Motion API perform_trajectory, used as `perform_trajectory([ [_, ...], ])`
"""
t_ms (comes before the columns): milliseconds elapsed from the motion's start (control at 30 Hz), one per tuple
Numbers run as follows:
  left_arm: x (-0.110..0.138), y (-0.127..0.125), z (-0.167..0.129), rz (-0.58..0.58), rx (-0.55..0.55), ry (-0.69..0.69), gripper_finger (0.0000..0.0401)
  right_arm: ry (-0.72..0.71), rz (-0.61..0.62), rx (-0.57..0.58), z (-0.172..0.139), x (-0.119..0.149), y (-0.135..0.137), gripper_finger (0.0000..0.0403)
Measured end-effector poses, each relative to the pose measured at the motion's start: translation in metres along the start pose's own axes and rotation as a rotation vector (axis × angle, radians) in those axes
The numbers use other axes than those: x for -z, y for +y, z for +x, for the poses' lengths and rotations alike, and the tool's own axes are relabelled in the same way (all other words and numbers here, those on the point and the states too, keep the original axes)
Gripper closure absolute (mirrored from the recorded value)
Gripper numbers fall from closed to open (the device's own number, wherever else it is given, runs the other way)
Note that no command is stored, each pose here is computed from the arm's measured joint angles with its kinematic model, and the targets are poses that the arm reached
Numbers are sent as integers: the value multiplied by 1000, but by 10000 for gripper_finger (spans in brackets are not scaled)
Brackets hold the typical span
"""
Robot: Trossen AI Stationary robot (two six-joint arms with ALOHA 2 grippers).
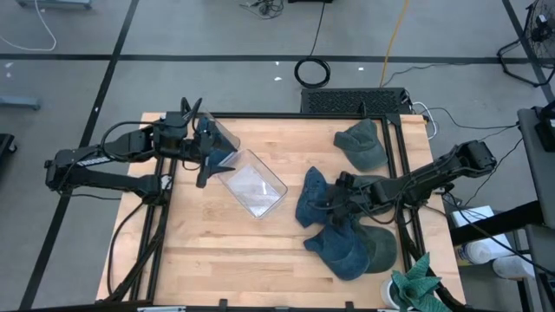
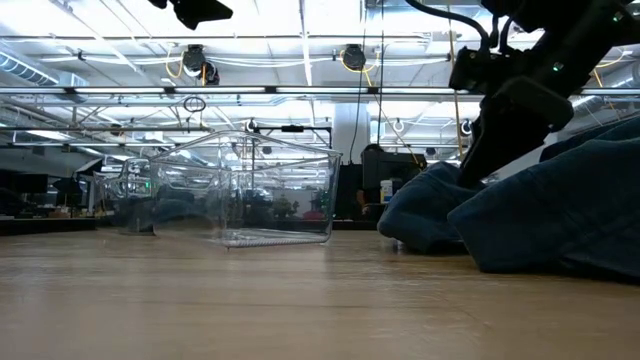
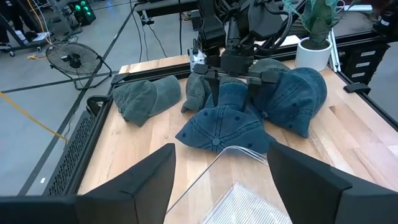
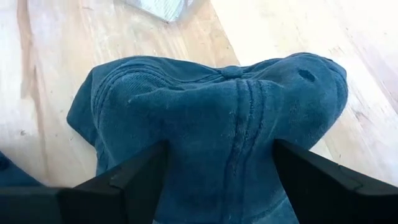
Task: Pick & Place hat
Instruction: Put the top blue cap into the top transparent bin
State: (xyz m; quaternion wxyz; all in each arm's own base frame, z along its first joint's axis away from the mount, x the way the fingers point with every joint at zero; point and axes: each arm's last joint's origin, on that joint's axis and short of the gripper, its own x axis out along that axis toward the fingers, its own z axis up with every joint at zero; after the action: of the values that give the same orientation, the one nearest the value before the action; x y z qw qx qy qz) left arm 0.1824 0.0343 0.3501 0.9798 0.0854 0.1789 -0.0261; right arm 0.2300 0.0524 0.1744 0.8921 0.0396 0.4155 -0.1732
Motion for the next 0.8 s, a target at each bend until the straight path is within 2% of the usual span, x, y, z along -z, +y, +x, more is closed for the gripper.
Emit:
perform_trajectory([
  [167, 0, 0, 0, 0, 0, 0, 148, 1, 8, 4, 1, -1, -1, 124],
  [500, 0, 0, 0, 0, 0, 0, 131, 2, 0, 4, 1, 0, -1, 126],
  [800, 0, 0, 0, 0, 0, 0, 139, 4, -2, 5, 1, 0, -2, 180],
])
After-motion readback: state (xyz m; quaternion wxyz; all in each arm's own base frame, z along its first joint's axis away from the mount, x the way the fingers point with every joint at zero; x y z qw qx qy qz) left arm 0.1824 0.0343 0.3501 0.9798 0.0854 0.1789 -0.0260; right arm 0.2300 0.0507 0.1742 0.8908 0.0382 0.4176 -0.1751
